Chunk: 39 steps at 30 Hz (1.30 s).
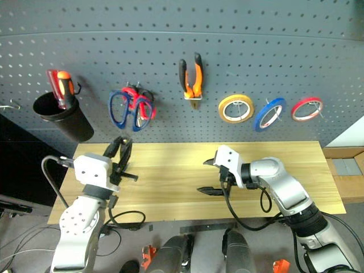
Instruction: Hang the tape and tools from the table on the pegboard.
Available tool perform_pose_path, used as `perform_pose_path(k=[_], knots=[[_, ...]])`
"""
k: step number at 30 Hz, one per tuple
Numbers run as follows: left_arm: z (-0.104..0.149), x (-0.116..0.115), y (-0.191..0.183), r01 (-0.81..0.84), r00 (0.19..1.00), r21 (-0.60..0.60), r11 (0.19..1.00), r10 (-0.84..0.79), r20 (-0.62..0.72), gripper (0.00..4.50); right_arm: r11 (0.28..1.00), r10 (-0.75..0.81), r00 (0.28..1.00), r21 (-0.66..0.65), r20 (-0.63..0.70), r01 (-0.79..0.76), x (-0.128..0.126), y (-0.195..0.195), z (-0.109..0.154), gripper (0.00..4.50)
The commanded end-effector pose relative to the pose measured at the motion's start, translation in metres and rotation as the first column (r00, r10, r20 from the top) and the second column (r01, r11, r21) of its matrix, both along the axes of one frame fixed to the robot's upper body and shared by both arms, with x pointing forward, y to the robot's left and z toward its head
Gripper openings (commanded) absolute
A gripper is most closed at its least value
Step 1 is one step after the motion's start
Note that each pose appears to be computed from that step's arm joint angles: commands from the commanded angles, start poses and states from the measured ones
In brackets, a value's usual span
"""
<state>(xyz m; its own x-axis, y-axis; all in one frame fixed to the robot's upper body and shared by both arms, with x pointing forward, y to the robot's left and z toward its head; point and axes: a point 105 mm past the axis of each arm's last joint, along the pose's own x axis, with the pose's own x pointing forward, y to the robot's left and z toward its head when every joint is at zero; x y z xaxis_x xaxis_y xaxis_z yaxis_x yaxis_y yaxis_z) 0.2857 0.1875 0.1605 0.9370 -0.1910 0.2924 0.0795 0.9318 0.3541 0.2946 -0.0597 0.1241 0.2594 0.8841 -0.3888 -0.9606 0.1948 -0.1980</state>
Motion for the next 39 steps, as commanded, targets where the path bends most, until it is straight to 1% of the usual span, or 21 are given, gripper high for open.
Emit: perform_pose_path(k=[1,4,7,8,10,12,14,16,18,22,24,25,27,28,29,31,33,35,37,39], knots=[[0.006,0.004,-0.003,0.016,1.0,-0.007,1.0,-0.016,0.021,0.56,0.999,0.023,0.999,0.023,0.038,-0.023,-0.003,0.005,0.01,4.5],[-0.001,0.016,0.002,0.004,1.0,-0.021,1.0,-0.004,-0.005,0.56,0.999,0.026,0.999,0.022,0.041,-0.027,-0.004,0.007,0.01,4.5],[-0.003,0.03,0.008,-0.016,1.0,-0.03,0.999,0.016,-0.006,0.55,0.999,0.033,0.998,0.023,0.047,-0.034,-0.005,0.009,0.01,4.5],[-0.003,0.034,0.011,-0.029,1.0,-0.032,0.999,0.029,-0.006,0.48,0.999,0.035,0.998,0.026,0.049,-0.036,-0.005,0.01,0.011,4.5],[-0.009,0.048,0.02,-0.09,0.995,-0.093,0.992,0.085,-0.058,0.47,0.999,0.034,0.998,0.027,0.052,-0.035,-0.004,0.012,0.011,4.5],[-0.011,0.055,0.023,-0.115,0.991,-0.128,0.985,0.104,-0.089,0.47,0.999,0.032,0.998,0.022,0.055,-0.033,-0.004,0.013,0.011,4.5],[-0.013,0.058,0.025,-0.121,0.988,-0.131,0.984,0.107,-0.112,0.47,0.999,0.03,0.998,0.02,0.057,-0.032,-0.005,0.013,0.011,4.5],[-0.014,0.06,0.03,-0.139,0.984,-0.136,0.981,0.121,-0.131,1.19,0.999,0.028,0.998,0.017,0.058,-0.029,-0.005,0.013,0.01,4.5],[-0.013,0.06,0.035,-0.158,0.981,-0.134,0.978,0.14,-0.134,1.74,1.0,0.023,0.998,0.019,0.061,-0.024,-0.004,0.013,0.01,4.5],[-0.014,0.056,0.044,-0.198,0.974,-0.13,0.971,0.18,-0.141,3.12,0.999,0.02,0.998,0.024,0.058,-0.021,-0.006,0.012,0.009,4.5],[-0.019,0.053,0.054,-0.258,0.958,-0.129,0.957,0.236,-0.165,3.75,0.999,0.016,0.999,0.03,0.043,-0.017,-0.006,0.011,0.009,4.5],[-0.026,0.051,0.059,-0.277,0.947,-0.135,0.951,0.247,-0.204,4.03,0.999,0.02,0.999,0.046,0.031,-0.022,-0.007,0.011,0.01,4.5],[-0.044,0.047,0.063,-0.277,0.922,-0.169,0.946,0.212,-0.324,4.03,0.996,0.036,0.999,0.083,0.01,-0.036,-0.01,0.012,0.014,4.5],[-0.048,0.044,0.069,-0.298,0.911,-0.16,0.941,0.23,-0.343,4.03,0.993,0.051,0.999,0.106,-0.003,-0.05,-0.012,0.013,0.016,4.5],[-0.051,0.041,0.072,-0.302,0.904,-0.175,0.937,0.223,-0.365,4.03,0.99,0.067,0.998,0.127,-0.021,-0.064,-0.016,0.015,0.017,4.5],[-0.057,0.034,0.075,-0.277,0.896,-0.21,0.938,0.174,-0.409,4.03,0.986,0.095,0.994,0.142,-0.049,-0.087,-0.023,0.021,0.013,4.5],[-0.067,0.027,0.079,-0.268,0.867,-0.235,0.934,0.128,-0.481,4.03,0.99,0.101,0.994,0.105,-0.044,-0.096,-0.029,0.03,-0.004,4.5],[-0.077,0.022,0.084,-0.286,0.831,-0.206,0.936,0.135,-0.539,4.03,0.991,0.092,0.995,0.1,-0.037,-0.088,-0.03,0.038,-0.012,4.5],[-0.096,0.021,0.092,-0.316,0.764,-0.092,0.944,0.196,-0.614,4.03,0.987,0.05,0.998,0.154,-0.026,-0.045,-0.026,0.052,-0.011,4.5],[-0.106,0.022,0.097,-0.338,0.724,-0.032,0.94,0.238,-0.648,4.03,0.98,0.023,0.999,0.196,-0.029,-0.017,-0.025,0.063,-0.009,4.5]])
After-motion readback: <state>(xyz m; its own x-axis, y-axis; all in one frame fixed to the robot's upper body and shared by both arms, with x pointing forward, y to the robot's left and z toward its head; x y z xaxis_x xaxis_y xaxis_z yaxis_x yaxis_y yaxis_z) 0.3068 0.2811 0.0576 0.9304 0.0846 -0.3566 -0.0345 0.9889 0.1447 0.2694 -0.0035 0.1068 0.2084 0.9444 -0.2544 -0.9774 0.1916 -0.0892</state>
